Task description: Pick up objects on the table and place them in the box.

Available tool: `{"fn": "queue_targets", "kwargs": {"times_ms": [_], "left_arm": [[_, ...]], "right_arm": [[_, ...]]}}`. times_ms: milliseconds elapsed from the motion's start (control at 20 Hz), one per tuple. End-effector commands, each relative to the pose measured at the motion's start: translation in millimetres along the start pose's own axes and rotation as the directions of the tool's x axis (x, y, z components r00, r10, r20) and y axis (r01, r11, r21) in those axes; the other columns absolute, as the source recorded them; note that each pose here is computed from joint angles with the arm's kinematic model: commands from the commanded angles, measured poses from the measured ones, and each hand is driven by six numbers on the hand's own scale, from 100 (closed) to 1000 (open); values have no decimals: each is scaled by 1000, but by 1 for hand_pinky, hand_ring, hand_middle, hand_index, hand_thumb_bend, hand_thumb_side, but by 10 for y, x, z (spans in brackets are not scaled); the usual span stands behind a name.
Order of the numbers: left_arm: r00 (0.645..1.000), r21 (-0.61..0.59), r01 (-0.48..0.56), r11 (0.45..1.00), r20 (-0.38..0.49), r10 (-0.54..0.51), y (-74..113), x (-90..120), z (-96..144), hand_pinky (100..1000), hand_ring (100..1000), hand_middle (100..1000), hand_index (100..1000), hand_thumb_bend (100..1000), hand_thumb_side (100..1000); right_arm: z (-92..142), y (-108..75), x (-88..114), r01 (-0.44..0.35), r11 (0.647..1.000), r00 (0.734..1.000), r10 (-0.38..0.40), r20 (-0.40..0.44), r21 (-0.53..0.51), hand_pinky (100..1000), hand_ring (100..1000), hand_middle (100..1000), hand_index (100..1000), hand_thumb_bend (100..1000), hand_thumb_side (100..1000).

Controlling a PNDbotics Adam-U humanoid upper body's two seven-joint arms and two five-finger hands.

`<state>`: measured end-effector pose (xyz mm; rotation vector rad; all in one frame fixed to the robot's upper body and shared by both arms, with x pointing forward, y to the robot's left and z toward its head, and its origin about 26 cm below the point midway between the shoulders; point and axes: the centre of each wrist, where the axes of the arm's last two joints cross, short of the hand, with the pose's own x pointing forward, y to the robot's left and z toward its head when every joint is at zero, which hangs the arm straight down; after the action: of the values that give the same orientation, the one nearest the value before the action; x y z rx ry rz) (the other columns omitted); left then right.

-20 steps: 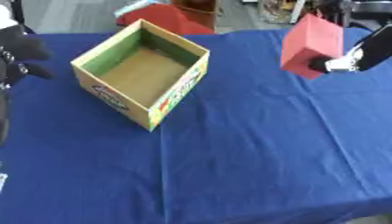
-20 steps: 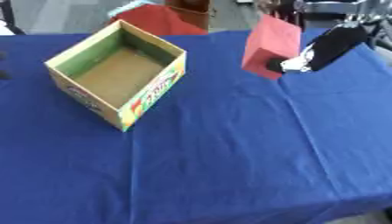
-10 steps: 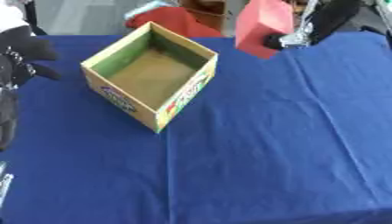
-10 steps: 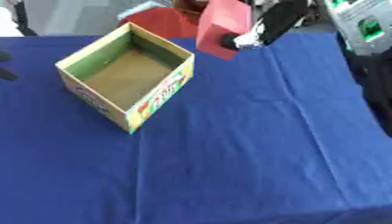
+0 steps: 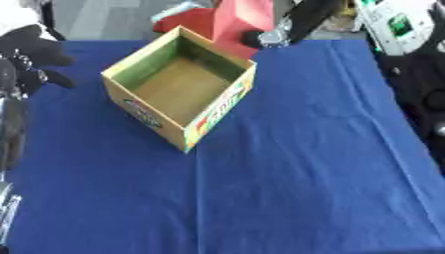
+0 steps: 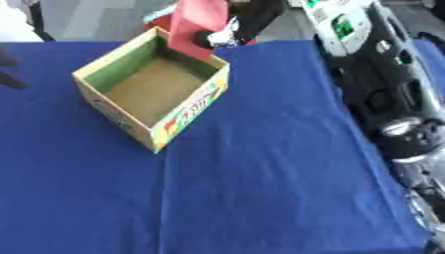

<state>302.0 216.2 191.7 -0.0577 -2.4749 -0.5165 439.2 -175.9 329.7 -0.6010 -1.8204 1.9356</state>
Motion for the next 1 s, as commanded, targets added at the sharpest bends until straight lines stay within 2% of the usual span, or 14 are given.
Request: {"fn": "queue_targets", "kwargs": {"times_ms": [50, 400, 700, 1000], "left_arm": [[999, -15, -14, 1000, 41, 15, -19, 70, -83, 575, 715, 701, 876, 100, 899], [996, -26, -38, 999, 74, 40, -57, 100, -163, 576, 715, 703, 875, 100, 896], [994, -31, -50, 998, 93, 53, -77, 119, -209, 577, 716, 704, 875, 100, 895], [993, -35, -57, 998, 100, 61, -91, 126, -225, 577, 716, 706, 875, 100, 895]], "right_arm": [[-140, -3, -13, -9, 1000, 1000, 9, -14, -23, 615, 518, 459, 692, 100, 612], [-347, 248, -95, 22, 1000, 997, -22, -67, -7, 608, 517, 458, 691, 100, 611], [-444, 475, -148, 10, 999, 994, -6, -108, 34, 644, 543, 492, 719, 100, 609], [-509, 661, -181, -14, 998, 993, 22, -120, 68, 718, 669, 618, 799, 137, 635]]}}
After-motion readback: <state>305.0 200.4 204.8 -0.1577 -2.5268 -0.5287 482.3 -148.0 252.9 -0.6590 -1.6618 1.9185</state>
